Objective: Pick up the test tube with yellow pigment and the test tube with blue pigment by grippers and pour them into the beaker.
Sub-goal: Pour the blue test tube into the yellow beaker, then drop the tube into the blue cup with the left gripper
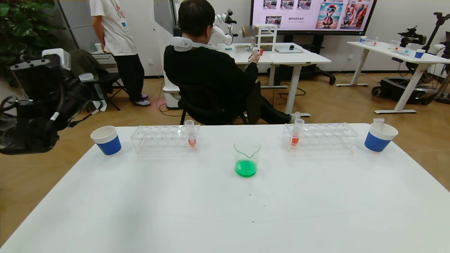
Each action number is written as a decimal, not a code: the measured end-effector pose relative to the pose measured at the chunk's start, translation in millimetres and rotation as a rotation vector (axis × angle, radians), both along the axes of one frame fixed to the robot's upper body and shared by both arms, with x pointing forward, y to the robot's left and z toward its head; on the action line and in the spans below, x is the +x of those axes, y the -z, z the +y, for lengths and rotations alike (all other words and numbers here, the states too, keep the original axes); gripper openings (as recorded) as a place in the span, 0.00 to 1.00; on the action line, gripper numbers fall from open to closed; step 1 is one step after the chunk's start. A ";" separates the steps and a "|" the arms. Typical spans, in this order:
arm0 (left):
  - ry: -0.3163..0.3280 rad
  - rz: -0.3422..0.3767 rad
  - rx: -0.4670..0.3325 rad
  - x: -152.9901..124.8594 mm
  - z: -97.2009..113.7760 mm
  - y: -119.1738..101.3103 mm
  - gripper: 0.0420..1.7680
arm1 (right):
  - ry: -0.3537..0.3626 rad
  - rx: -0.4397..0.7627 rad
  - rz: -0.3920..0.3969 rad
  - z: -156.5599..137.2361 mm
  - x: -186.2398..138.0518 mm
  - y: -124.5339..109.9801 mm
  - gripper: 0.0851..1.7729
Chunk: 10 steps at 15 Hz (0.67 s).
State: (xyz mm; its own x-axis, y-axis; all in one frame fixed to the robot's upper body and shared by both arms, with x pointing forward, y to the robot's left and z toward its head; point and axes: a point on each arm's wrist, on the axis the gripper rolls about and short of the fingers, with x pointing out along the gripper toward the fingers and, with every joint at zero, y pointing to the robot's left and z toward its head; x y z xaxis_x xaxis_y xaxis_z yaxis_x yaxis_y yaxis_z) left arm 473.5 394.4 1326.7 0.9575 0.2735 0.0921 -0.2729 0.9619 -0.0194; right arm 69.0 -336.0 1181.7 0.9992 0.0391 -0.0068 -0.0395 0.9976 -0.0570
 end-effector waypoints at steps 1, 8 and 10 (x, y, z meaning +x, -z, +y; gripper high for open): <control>-0.018 0.018 -0.003 -1.8 8.3 7.1 0.28 | 0.000 0.000 0.000 0.0 0.0 0.0 0.98; -0.064 -0.007 -0.008 13.3 26.9 53.5 0.28 | 0.000 0.000 0.000 0.0 0.0 0.0 0.98; -0.064 0.015 -0.012 19.4 28.6 67.1 0.28 | 0.000 0.000 0.000 0.0 0.0 0.0 0.98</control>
State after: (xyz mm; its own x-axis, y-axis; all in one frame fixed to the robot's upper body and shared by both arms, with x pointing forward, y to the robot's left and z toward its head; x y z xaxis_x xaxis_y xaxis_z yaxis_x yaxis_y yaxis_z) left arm 492.9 423.0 1259.6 0.9393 0.3351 0.0742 -0.3341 0.9422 -0.0264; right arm 69.0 -336.0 1181.7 0.9992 0.0391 -0.0068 -0.0395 0.9976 -0.0570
